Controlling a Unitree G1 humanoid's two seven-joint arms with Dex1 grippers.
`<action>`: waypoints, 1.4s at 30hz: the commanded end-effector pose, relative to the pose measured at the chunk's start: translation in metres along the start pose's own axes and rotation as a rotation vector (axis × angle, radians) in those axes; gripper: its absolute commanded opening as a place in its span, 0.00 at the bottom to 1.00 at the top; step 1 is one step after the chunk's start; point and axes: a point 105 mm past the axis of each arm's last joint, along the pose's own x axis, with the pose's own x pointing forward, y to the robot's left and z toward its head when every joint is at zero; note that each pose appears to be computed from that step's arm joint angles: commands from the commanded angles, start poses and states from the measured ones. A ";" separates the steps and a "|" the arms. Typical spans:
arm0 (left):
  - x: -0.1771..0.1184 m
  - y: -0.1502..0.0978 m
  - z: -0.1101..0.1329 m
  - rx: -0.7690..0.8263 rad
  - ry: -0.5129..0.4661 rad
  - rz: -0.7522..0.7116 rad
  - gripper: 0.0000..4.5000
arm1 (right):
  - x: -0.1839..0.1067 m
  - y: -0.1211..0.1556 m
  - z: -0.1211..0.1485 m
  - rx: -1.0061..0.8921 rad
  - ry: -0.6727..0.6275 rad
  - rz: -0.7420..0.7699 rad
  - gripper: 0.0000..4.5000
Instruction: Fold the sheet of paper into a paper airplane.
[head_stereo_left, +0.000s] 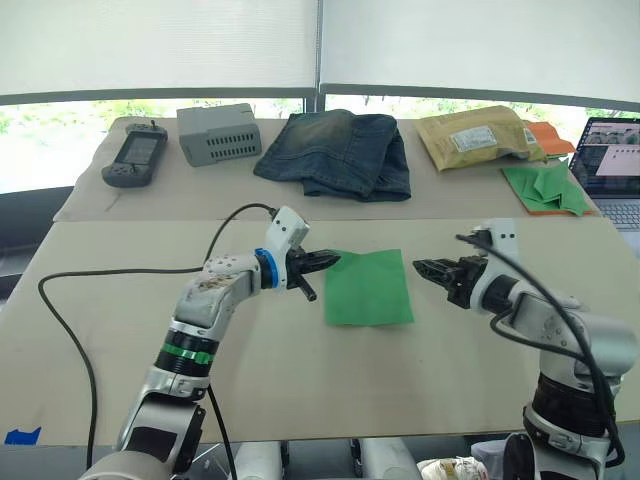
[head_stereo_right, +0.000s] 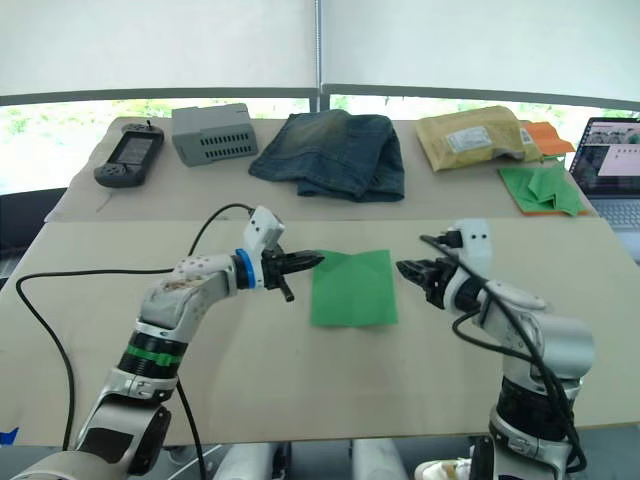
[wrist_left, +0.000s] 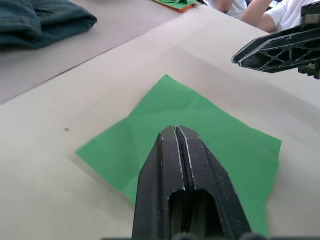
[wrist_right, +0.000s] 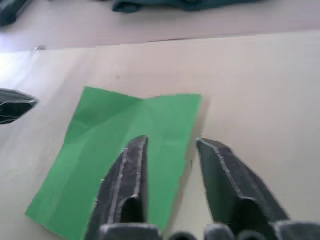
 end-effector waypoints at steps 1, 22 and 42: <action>-0.008 -0.003 0.009 0.025 -0.025 0.005 0.00 | 0.003 0.001 -0.002 0.111 0.009 0.037 0.65; -0.024 0.009 -0.005 0.035 0.042 0.090 0.00 | 0.040 0.037 -0.020 0.312 0.096 0.369 0.17; -0.029 -0.031 -0.008 0.086 0.009 -0.133 0.00 | -0.007 0.074 -0.078 0.495 0.130 0.441 0.01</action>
